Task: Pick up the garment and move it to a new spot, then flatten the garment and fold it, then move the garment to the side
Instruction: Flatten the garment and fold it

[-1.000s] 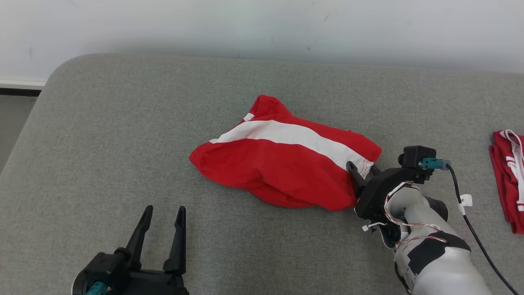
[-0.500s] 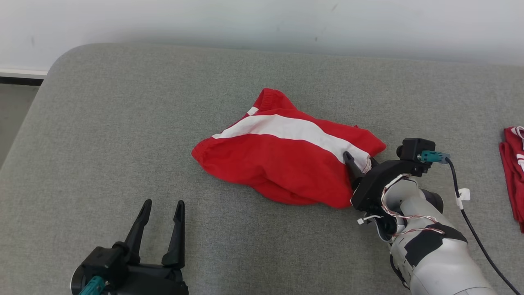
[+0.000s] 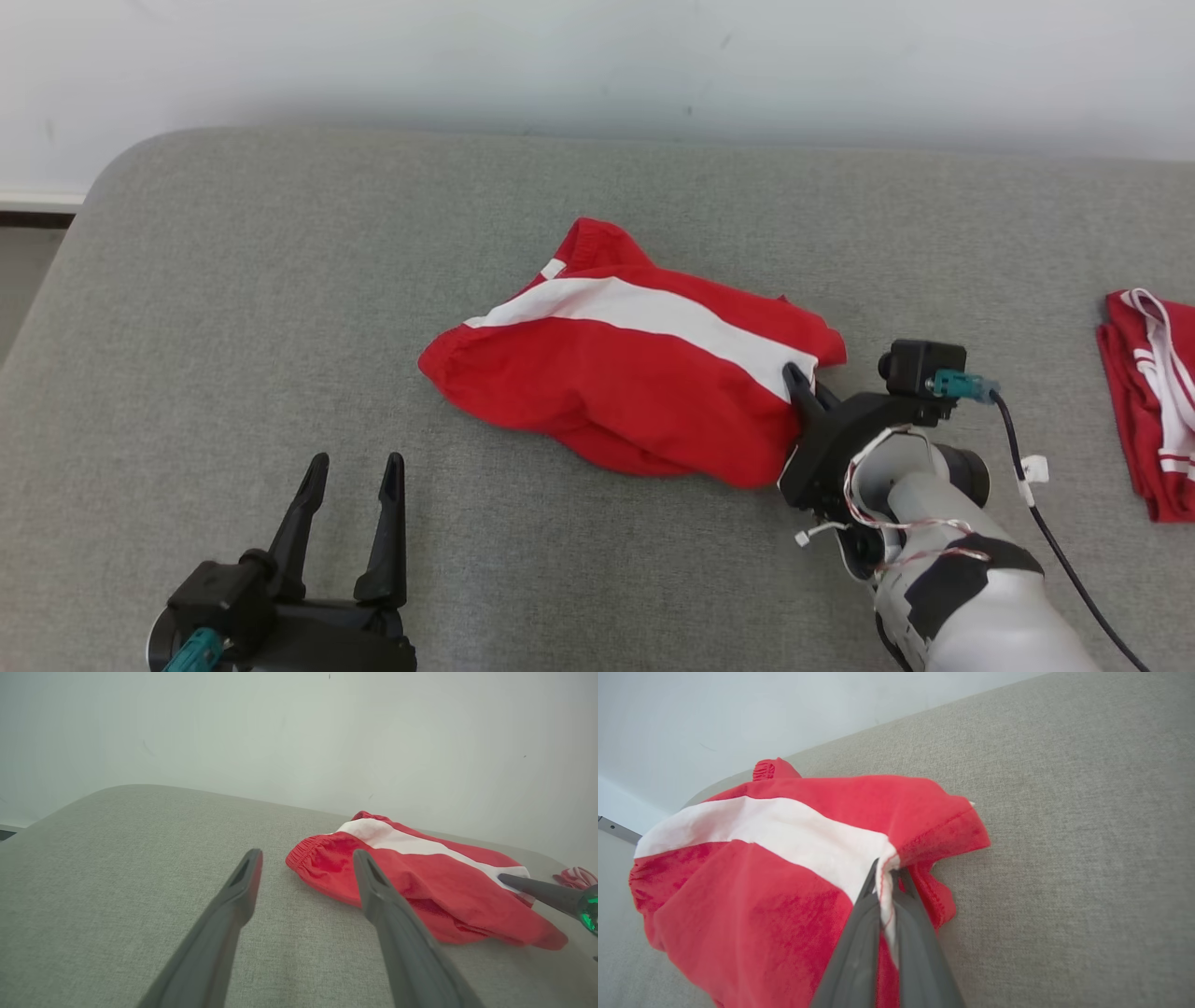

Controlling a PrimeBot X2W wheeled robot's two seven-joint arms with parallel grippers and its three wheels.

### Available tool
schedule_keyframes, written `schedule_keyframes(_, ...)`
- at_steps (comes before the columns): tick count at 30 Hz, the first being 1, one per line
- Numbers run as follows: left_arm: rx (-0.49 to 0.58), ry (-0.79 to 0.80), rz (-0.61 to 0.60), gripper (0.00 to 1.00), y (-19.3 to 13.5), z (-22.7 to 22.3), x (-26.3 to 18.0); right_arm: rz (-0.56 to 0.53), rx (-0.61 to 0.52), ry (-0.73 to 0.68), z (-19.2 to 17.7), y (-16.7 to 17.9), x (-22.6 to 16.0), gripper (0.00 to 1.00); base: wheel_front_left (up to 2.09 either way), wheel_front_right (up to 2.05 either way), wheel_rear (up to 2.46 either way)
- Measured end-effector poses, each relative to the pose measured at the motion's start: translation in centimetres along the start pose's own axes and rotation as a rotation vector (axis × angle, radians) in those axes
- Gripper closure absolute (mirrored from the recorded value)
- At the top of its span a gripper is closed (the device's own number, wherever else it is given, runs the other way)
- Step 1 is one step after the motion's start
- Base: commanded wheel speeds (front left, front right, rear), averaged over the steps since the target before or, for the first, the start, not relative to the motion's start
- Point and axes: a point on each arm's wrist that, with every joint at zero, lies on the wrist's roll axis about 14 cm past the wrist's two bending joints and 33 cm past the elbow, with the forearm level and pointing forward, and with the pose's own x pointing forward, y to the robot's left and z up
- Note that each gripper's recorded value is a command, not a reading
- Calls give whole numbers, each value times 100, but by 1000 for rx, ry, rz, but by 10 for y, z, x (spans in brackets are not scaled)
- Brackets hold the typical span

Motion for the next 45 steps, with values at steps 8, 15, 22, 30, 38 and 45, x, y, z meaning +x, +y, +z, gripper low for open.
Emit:
schedule_keyframes(8, -7, -13, -12, 0, -5, 4, -2, -85, -55, -22, 2, -45, -30, 100, 0, 0, 0)
schedule_keyframes(15, -16, -22, -32, 0, -12, 7, -4, -180, -150, 62, -7, -95, -63, 100, 0, 0, 0)
schedule_keyframes(22, -19, -25, -42, 0, -15, 8, -4, -222, -210, 224, -29, -122, -85, 100, 0, 0, 0)
schedule_keyframes(30, -19, -22, -39, 0, -15, 7, -9, -281, -258, 228, -24, -143, -100, 0, 0, 0, 0)
schedule_keyframes(38, -20, -23, -26, 0, -11, 8, -19, -302, -281, 71, -9, -144, -118, 0, 0, 0, 0)
schedule_keyframes(45, -19, -14, -16, 0, -9, 5, -26, -287, -318, -142, 11, -122, -141, 0, 0, 0, 0)
